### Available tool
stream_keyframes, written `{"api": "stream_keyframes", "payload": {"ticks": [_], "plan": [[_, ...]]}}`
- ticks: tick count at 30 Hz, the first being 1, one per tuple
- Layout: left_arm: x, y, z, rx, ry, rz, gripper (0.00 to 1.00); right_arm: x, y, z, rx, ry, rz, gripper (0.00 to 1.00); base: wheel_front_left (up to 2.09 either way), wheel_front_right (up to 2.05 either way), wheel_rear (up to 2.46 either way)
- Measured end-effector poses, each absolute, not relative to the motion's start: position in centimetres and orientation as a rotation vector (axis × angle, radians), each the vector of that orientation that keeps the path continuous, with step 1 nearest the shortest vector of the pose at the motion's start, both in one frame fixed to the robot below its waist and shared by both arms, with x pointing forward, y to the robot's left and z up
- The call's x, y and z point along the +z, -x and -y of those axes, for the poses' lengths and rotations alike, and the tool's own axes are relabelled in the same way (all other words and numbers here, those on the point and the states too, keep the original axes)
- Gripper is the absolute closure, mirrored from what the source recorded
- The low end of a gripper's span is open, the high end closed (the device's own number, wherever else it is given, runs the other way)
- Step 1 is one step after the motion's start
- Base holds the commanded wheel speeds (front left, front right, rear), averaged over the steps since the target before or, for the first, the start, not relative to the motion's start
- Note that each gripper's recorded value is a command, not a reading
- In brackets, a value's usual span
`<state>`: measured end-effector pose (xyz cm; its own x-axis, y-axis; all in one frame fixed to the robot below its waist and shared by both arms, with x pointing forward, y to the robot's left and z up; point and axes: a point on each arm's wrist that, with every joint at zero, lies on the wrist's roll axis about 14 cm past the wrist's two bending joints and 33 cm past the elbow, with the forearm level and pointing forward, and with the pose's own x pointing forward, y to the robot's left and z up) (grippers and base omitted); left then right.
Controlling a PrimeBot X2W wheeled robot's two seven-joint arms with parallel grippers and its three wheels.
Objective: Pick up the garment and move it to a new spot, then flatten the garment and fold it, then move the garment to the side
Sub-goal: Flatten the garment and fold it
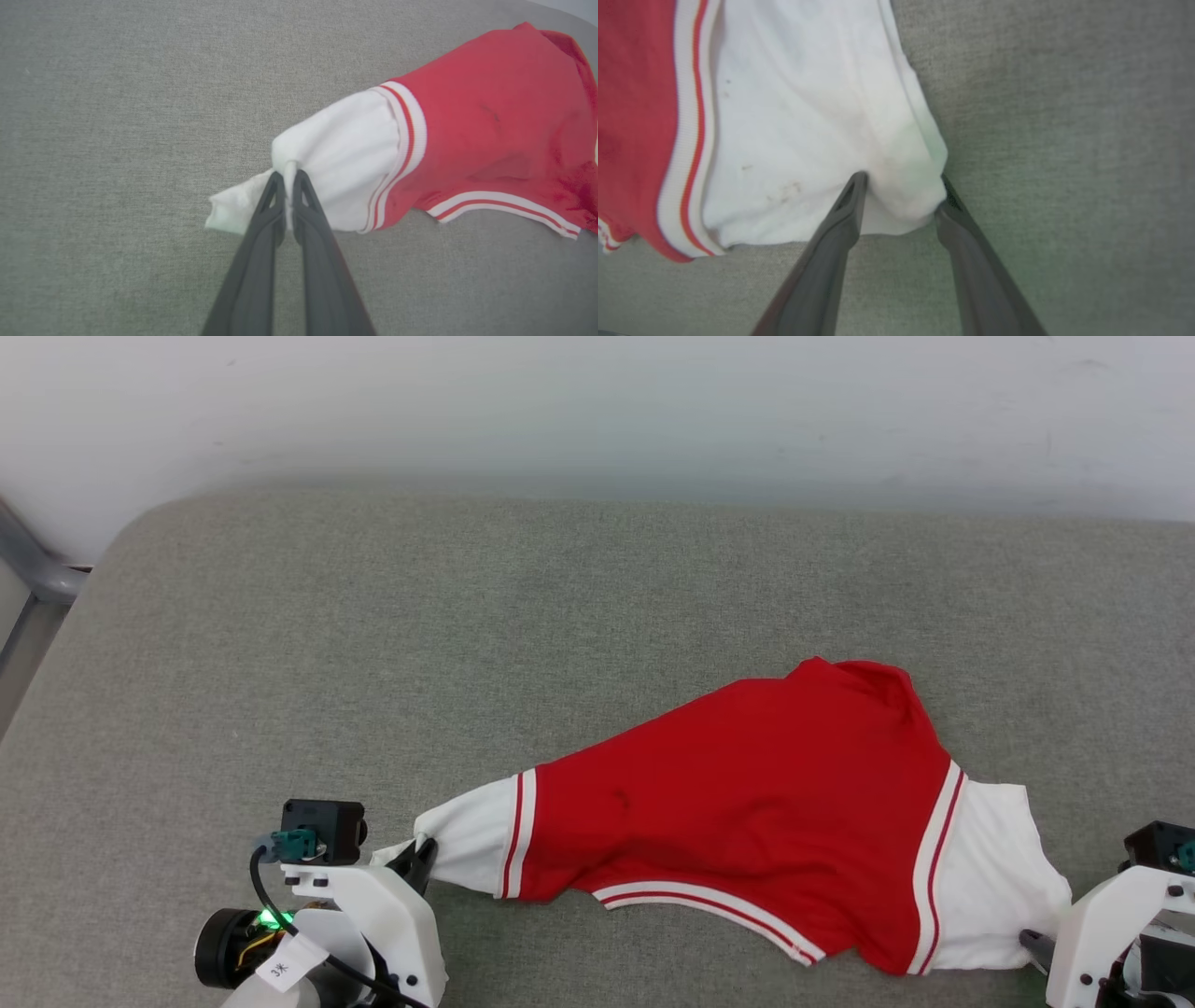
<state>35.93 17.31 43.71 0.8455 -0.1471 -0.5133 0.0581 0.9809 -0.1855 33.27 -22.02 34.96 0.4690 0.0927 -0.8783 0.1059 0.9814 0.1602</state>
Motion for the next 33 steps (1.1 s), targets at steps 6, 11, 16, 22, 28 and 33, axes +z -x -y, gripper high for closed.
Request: {"api": "stream_keyframes", "payload": {"ticks": [6,11,16,22,28,33], "plan": [[44.3,-36.4,-17.9,-0.093,0.16,-0.51,1.0,37.0,-35.5,21.9,0.007,-0.188,-0.954,1.0,0.0,0.0,0.0],[46.9,-37.9,-18.6,-0.087,0.124,-0.41,1.0,43.1,-39.6,22.2,0.015,-0.165,-0.665,1.0,0.0,0.0,0.0],[52.0,-40.7,-18.2,-0.116,0.097,-0.255,1.0,49.8,-42.0,22.4,0.019,-0.129,-0.414,1.0,0.0,0.0,0.0],[58.5,-45.0,-17.0,-0.165,0.058,-0.092,1.0,56.6,-44.6,21.8,0.034,-0.084,-0.197,1.0,0.0,0.0,0.0],[62.8,-49.6,-16.2,-0.177,0.122,0.015,1.0,61.2,-47.9,21.7,0.042,-0.039,-0.08,1.0,0.0,0.0,0.0],[65.1,-53.3,-17.2,-0.154,0.111,0.069,1.0,64.2,-51.0,21.8,0.046,-0.02,-0.01,1.0,0.0,0.0,0.0]]}}
